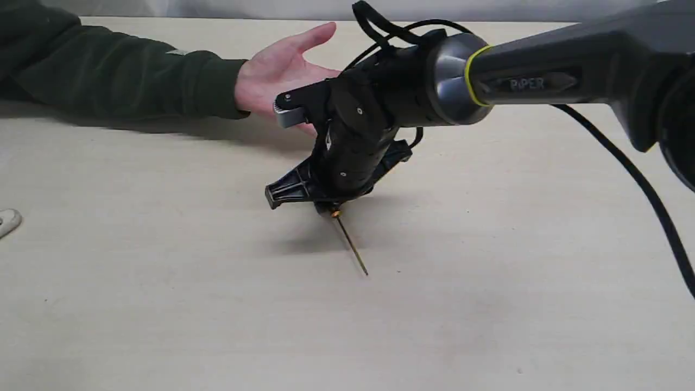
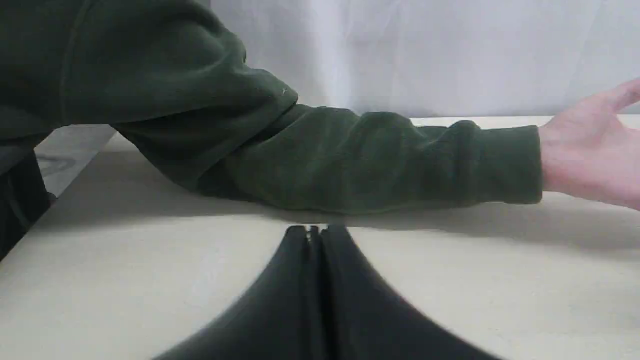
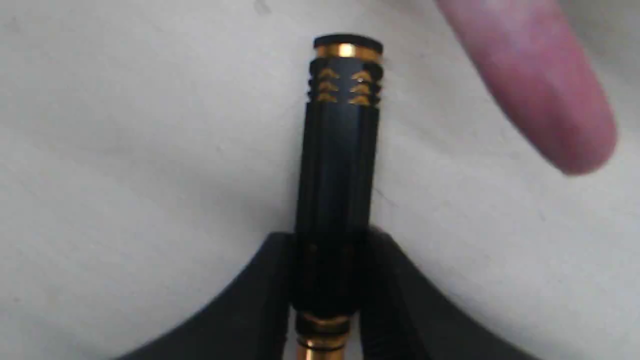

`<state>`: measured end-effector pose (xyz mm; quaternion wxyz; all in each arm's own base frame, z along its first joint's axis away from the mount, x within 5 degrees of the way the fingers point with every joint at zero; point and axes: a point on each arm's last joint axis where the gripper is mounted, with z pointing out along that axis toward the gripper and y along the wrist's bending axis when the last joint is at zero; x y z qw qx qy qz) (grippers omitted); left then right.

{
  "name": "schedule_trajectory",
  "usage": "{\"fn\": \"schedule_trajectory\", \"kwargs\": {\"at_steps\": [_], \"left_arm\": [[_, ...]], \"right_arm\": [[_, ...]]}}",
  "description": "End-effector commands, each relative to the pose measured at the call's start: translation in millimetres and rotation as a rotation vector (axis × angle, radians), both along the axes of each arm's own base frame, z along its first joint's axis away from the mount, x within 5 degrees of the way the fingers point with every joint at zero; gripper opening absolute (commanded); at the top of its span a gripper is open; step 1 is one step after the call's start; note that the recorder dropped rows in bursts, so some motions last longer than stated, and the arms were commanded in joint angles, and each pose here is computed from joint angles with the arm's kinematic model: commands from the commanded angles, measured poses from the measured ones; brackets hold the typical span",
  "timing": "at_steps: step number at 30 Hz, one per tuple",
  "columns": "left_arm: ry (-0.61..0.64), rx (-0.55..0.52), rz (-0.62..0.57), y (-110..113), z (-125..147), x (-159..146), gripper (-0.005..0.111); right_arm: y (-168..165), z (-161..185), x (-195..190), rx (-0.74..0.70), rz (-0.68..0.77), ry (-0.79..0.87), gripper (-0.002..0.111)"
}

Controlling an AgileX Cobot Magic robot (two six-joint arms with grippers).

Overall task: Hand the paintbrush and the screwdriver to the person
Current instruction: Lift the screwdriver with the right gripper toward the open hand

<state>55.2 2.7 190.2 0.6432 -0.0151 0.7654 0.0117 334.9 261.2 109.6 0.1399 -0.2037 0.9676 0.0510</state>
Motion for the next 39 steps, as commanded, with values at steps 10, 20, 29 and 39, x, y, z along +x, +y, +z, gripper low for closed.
{"fn": "schedule_trajectory", "kwargs": {"at_steps": [10, 20, 29, 39], "left_arm": [[-0.011, -0.006, -0.009, -1, 0, 0, 0.000], [-0.011, 0.001, -0.009, 0, 0, 0, 0.000], [-0.012, -0.004, -0.009, -1, 0, 0, 0.000], [-0.012, -0.004, -0.009, -1, 0, 0, 0.000]], "right_arm": [[-4, 68, -19, 0.141, 0.125, -0.048, 0.005], [-16, 141, -32, 0.275, 0.144, -0.296, 0.005], [-12, 166, -3, 0.303, 0.118, -0.406, 0.005], [-13, 130, 54, 0.231, 0.042, -0.305, 0.005]]}}
